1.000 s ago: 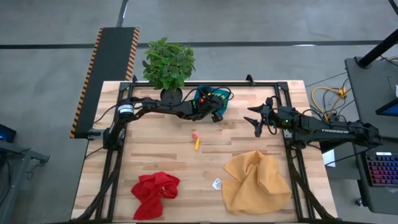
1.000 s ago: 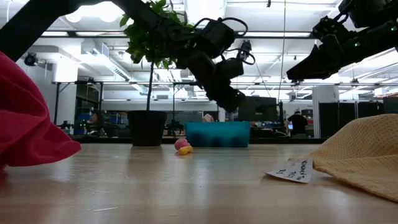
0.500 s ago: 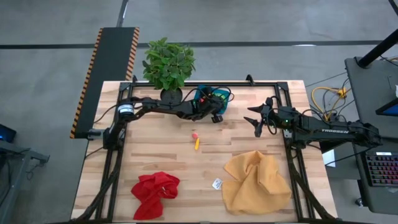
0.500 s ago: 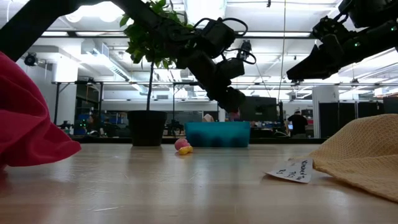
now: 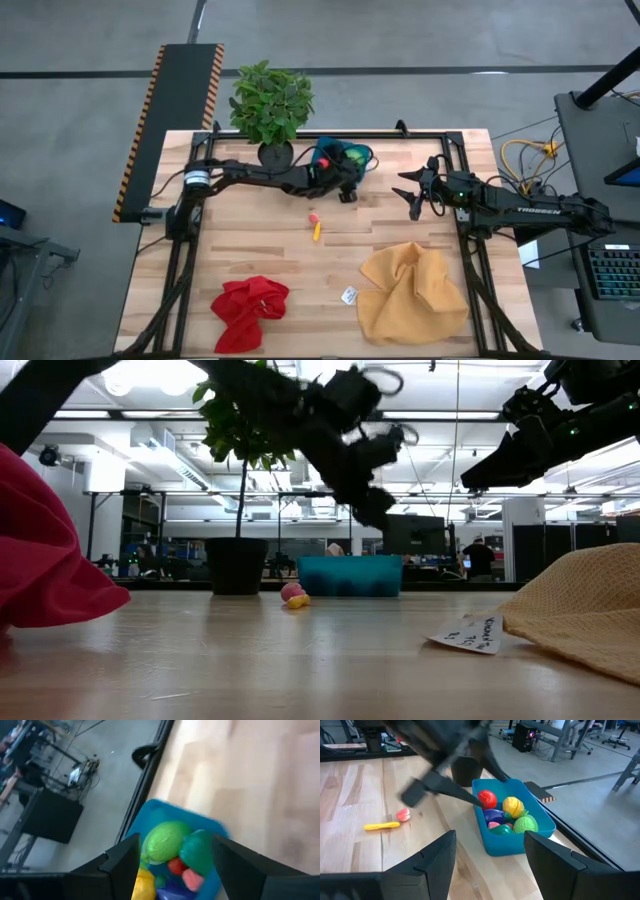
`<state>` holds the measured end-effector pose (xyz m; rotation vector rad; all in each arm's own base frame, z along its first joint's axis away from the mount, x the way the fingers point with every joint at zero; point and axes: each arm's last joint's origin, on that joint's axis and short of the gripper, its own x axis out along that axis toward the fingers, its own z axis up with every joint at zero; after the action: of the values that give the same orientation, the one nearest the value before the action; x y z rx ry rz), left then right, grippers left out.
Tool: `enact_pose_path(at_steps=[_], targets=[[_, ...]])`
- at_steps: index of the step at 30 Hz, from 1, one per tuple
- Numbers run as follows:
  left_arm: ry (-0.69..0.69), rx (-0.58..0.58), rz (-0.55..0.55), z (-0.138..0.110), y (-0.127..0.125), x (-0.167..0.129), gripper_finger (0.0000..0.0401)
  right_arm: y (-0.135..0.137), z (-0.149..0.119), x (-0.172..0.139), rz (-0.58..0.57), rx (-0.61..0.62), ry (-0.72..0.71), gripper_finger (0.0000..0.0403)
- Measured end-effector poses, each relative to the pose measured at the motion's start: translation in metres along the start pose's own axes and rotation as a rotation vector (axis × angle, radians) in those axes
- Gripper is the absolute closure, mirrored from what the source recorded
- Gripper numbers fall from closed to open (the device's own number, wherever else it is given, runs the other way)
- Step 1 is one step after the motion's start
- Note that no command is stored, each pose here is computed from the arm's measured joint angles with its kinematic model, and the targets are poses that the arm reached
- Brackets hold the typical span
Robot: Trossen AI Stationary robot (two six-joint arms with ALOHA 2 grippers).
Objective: Pick and placing Produce into tupperware
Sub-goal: Put the pink peach into the blue bin
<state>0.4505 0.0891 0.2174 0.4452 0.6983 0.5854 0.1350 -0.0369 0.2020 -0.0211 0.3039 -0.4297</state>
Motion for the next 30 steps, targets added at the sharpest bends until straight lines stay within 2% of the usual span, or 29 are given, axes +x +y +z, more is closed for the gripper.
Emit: enact_pose_path(at_steps=[7, 11, 13, 15, 19, 30], targets=[[0.028, 0.116, -0.107, 0.014, -0.020, -0.053, 0.0178, 0.000, 0.000, 0.000, 0.000, 0.000, 0.001, 0.0177], [0.120, 0.258, -0.188, 0.003, -0.037, -0.071, 0.0178, 0.000, -0.001, 0.000, 0.001, -0.002, 0.008, 0.0177], [0.168, 0.310, -0.228, -0.004, -0.043, -0.076, 0.0178, 0.000, -0.001, 0.000, 0.001, -0.002, 0.009, 0.0177], [0.226, 0.343, -0.314, -0.012, -0.046, -0.079, 0.0178, 0.000, -0.001, 0.000, 0.002, -0.002, 0.008, 0.0177], [0.280, 0.336, -0.480, -0.024, -0.052, -0.082, 0.0178, 0.000, -0.002, 0.000, 0.002, -0.002, 0.014, 0.0177], [0.403, 0.390, -0.545, -0.041, -0.051, -0.084, 0.0178, 0.000, -0.002, 0.000, 0.002, -0.001, 0.018, 0.0177]])
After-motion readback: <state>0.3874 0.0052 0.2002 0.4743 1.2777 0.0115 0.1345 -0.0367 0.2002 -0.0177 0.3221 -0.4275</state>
